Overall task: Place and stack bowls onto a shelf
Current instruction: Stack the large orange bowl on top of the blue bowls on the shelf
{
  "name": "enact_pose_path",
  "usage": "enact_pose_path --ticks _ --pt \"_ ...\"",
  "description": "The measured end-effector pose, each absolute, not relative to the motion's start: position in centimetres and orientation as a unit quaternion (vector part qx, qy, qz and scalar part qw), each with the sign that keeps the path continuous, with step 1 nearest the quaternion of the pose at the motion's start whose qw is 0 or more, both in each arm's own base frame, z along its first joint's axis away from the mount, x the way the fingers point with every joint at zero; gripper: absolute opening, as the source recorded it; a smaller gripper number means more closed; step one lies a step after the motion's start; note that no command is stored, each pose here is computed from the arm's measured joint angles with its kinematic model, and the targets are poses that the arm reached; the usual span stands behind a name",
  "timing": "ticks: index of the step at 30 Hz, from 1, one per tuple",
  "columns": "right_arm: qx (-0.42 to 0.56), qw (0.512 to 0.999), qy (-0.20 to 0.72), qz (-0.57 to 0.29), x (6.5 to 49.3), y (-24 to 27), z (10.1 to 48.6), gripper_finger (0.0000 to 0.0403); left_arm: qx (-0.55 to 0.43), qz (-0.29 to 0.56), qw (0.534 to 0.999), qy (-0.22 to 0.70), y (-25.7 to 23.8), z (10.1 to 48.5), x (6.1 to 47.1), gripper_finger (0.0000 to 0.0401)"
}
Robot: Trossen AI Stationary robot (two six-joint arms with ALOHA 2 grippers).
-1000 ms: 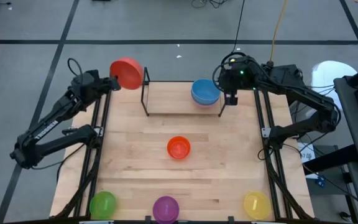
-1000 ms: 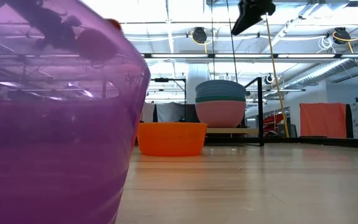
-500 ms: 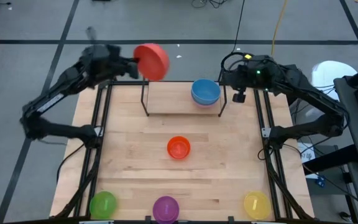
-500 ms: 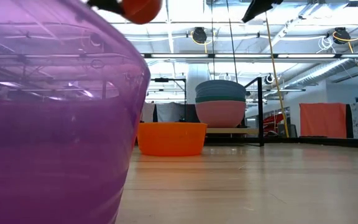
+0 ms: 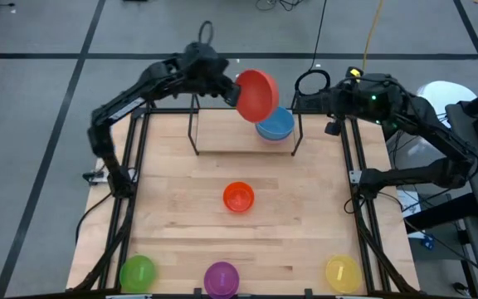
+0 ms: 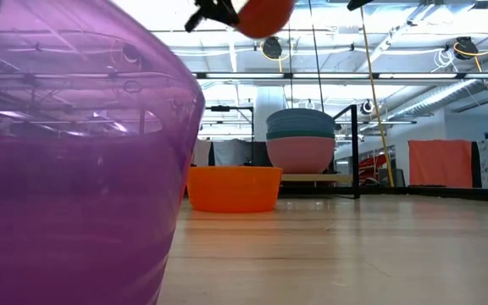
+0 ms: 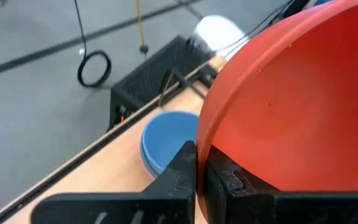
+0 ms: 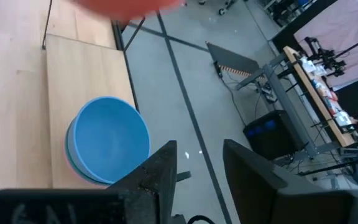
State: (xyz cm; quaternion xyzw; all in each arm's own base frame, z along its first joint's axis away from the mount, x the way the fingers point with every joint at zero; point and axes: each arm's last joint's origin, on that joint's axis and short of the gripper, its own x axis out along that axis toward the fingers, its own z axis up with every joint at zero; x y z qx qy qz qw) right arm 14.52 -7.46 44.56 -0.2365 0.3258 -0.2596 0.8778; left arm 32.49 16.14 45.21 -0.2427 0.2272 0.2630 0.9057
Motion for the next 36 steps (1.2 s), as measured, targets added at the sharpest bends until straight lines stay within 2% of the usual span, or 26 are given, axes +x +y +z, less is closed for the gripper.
enact_pose_path --ticks 6,20,36 --pt "-0.22 0.885 0.309 -0.27 13.7 -7.1 44.9 0.0125 -0.248 0.266 0.896 0.256 17.7 42.9 35.4 0.0008" --pt "-0.214 0.886 0.311 -0.269 13.5 -7.0 44.9 0.0125 -0.277 0.254 0.872 0.314 21.2 36.4 39.4 0.0008" --pt "-0.217 0.885 0.312 -0.267 13.5 -7.0 44.8 0.0125 -0.306 0.238 0.843 0.374 22.9 31.2 41.4 0.0008"
